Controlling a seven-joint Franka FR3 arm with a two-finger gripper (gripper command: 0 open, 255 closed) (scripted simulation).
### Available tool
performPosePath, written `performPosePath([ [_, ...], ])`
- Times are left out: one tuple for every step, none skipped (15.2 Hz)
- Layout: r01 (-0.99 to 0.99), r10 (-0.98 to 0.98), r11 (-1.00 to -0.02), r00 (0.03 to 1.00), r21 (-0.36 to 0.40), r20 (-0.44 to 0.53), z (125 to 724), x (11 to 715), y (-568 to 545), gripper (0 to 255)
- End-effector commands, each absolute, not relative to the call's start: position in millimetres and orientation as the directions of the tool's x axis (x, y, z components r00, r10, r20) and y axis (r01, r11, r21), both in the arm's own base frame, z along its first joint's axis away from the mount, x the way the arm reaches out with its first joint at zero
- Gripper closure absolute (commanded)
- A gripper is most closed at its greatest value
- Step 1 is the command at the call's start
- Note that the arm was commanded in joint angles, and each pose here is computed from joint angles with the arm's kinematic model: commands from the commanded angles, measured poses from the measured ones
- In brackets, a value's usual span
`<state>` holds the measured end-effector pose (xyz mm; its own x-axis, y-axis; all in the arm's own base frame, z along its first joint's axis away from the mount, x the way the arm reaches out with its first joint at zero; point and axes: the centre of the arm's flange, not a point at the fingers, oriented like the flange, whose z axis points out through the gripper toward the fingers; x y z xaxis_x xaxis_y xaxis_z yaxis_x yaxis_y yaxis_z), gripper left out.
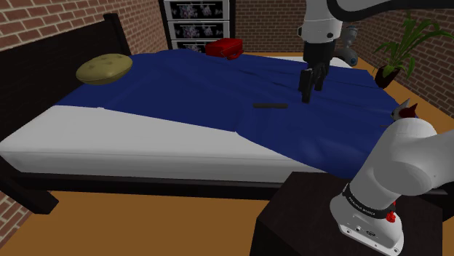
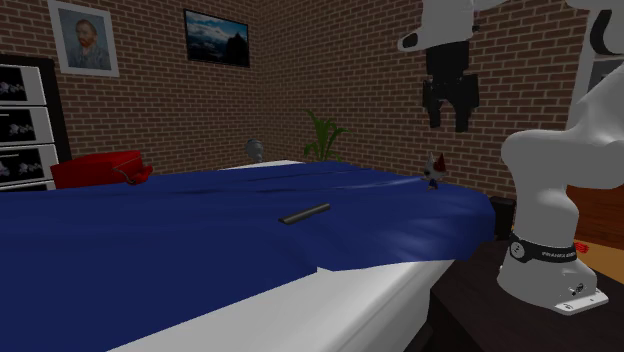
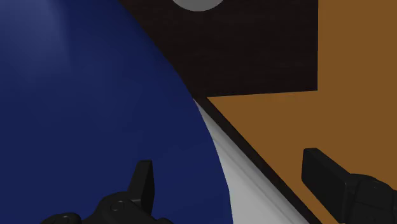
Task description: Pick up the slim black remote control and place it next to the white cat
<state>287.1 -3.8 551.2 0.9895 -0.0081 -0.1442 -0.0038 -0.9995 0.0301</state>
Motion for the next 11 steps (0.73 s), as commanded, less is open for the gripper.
performPosePath([
  [-0.004, -0.008, -1.0, 0.99, 0.03, -0.144, 551.2, 287.1, -3.8, 0],
  [0.015, 0.011, -1.0, 0.99, 0.026, -0.141, 545.0, 291.4, -14.6, 0],
  [0.033, 0.03, -0.999, 0.99, 0.021, -0.138, 538.7, 295.9, -25.3, 0],
  [0.051, 0.048, -0.999, 0.99, 0.017, -0.135, 532.4, 300.6, -35.9, 0],
  [0.069, 0.067, -0.998, 0.989, 0.013, -0.132, 526.1, 305.5, -46.4, 0],
  [0.088, 0.086, -0.996, 0.988, 0.008, -0.129, 519.7, 310.7, -56.8, 0],
  [0.106, 0.105, -0.994, 0.987, 0.004, -0.126, 513.3, 316.0, -67.0, 0],
  [0.124, 0.123, -0.992, 0.985, 0.0, -0.122, 506.9, 321.6, -77.1, 0],
  [0.143, 0.142, -0.99, 0.983, -0.004, -0.119, 500.4, 327.3, -87.1, 0],
  [0.161, 0.161, -0.987, 0.98, -0.008, -0.115, 493.9, 333.3, -97.0, 0],
  [0.179, 0.179, -0.984, 0.977, -0.012, -0.112, 487.4, 339.4, -106.7, 0],
])
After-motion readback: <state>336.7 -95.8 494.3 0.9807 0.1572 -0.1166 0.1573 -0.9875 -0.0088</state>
